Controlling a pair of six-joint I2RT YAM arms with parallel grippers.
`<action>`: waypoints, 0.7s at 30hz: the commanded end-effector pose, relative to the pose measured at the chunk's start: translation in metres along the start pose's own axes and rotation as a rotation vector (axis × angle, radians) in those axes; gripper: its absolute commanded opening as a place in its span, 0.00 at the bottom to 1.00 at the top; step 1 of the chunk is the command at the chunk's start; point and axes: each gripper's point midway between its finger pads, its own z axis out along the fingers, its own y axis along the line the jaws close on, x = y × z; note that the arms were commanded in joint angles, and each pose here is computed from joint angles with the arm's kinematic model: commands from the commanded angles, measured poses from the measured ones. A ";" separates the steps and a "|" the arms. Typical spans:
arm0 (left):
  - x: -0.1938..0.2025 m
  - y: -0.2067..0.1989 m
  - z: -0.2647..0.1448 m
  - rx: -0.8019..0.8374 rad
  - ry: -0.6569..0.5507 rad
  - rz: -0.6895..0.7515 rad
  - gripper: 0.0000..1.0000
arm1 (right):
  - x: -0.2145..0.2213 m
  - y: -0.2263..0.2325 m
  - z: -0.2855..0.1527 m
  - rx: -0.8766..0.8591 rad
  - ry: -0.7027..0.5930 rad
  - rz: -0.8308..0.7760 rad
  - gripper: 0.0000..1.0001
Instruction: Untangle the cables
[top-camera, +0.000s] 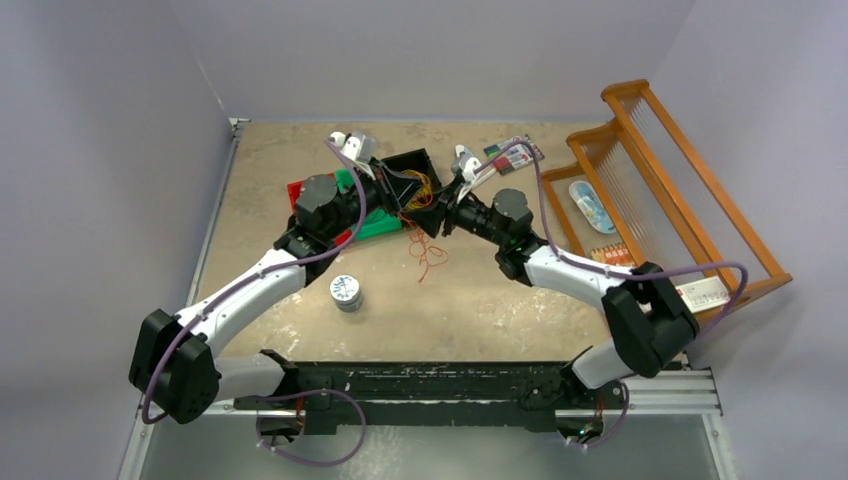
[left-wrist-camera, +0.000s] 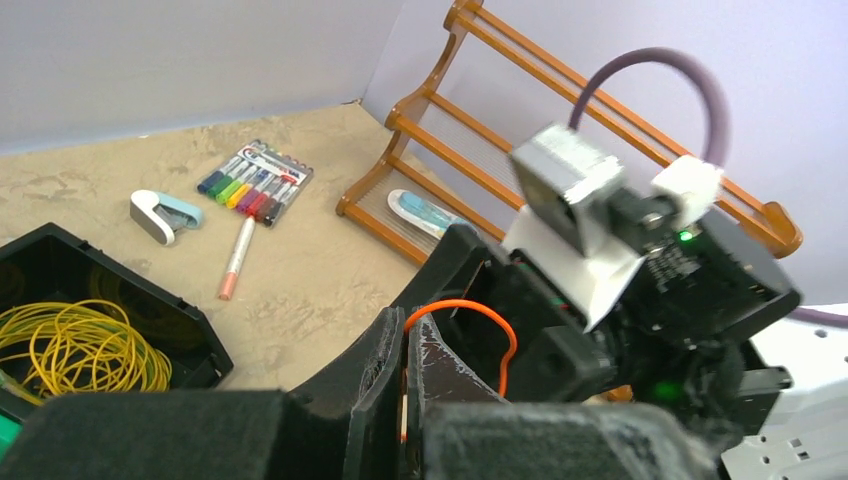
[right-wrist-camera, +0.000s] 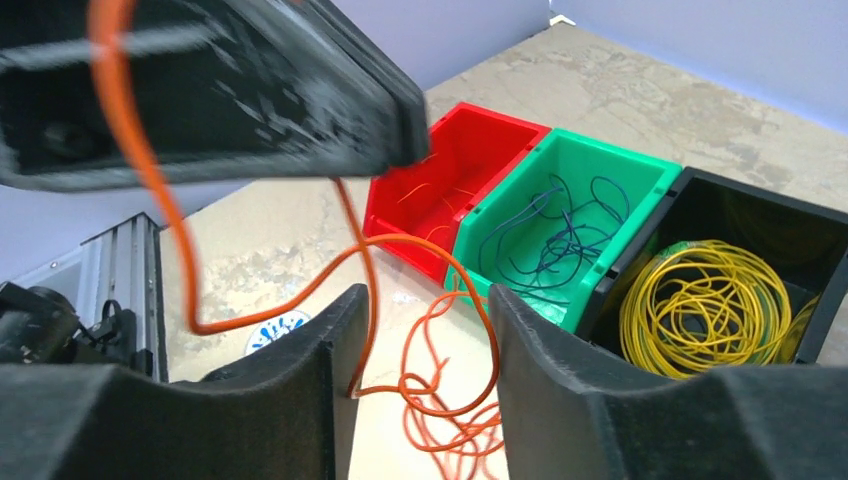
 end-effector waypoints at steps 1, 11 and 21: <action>-0.044 -0.029 -0.001 0.062 -0.068 0.024 0.00 | -0.018 0.002 0.010 -0.009 -0.101 -0.044 0.45; -0.101 -0.053 0.003 0.063 -0.128 0.019 0.00 | 0.045 -0.016 0.005 0.059 -0.025 0.007 0.28; -0.152 -0.072 0.010 0.065 -0.193 0.039 0.00 | 0.084 -0.022 -0.014 0.100 0.028 0.041 0.25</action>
